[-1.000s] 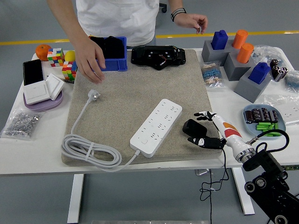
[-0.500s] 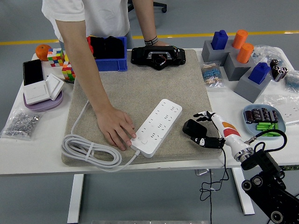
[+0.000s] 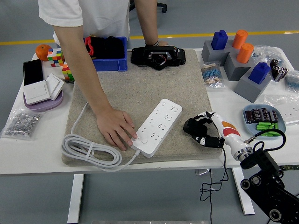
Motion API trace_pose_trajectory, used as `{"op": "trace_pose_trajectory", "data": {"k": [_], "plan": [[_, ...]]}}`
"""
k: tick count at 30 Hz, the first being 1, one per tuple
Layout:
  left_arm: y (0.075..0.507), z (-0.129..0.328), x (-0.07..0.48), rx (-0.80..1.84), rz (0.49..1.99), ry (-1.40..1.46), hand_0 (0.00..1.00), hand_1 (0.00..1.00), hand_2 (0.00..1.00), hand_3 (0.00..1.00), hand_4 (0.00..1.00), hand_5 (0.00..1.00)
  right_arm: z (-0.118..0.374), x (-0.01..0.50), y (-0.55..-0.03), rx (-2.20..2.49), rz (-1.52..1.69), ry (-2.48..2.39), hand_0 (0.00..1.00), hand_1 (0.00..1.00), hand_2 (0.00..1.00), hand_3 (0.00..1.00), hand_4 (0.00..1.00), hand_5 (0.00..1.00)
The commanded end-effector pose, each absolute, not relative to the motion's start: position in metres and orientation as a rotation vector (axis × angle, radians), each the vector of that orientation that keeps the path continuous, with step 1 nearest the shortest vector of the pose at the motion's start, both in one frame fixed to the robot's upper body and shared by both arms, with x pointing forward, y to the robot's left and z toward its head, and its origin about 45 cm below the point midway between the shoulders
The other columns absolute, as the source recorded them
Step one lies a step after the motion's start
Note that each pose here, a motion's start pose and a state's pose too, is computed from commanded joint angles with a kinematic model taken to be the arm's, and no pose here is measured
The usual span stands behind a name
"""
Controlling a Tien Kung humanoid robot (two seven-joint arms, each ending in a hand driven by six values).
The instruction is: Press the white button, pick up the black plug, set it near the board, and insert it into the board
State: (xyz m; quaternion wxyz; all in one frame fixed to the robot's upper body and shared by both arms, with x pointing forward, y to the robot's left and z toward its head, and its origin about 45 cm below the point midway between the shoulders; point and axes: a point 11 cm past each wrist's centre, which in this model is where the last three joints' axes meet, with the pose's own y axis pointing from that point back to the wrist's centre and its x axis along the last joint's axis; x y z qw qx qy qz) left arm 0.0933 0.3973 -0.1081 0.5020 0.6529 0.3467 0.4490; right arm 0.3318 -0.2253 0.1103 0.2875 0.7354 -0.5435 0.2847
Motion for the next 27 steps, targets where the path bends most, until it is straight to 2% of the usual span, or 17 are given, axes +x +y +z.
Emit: {"op": "trace_pose_trajectory", "data": {"k": [2, 3, 8, 9, 27], "plan": [[0.397, -0.108, 0.093, 1.578, 1.084, 0.838, 0.689, 0.636, 0.611, 0.636, 0.552, 0.186, 0.111, 0.332, -0.225, 1.963, 0.764, -1.458, 0.544, 0.501, 0.485, 0.581, 0.81, 0.002], [0.397, -0.108, 0.093, 1.578, 1.084, 0.838, 0.689, 0.635, 0.61, 0.636, 0.551, 0.187, 0.111, 0.332, -0.225, 1.962, 0.767, -1.459, 0.452, 0.376, 0.394, 0.507, 0.811, 0.002], [0.397, -0.108, 0.093, 1.579, 1.084, 0.838, 0.689, 0.635, 0.61, 0.636, 0.551, 0.187, 0.115, 0.332, -0.224, 1.961, 0.79, -1.479, 0.452, 0.376, 0.394, 0.507, 0.811, 0.002], [0.397, -0.108, 0.093, 1.578, 1.084, 0.838, 0.689, 0.635, 0.61, 0.636, 0.55, 0.186, 0.116, 0.332, -0.224, 1.963, 0.795, -1.484, 0.412, 0.309, 0.331, 0.448, 0.749, 0.002], [0.399, -0.108, 0.091, 1.59, 1.072, 0.834, 0.689, 0.637, 0.61, 0.636, 0.548, 0.184, 0.153, 0.347, -0.186, 2.108, 0.863, -1.534, 0.392, 0.294, 0.321, 0.43, 0.735, 0.002]]}}
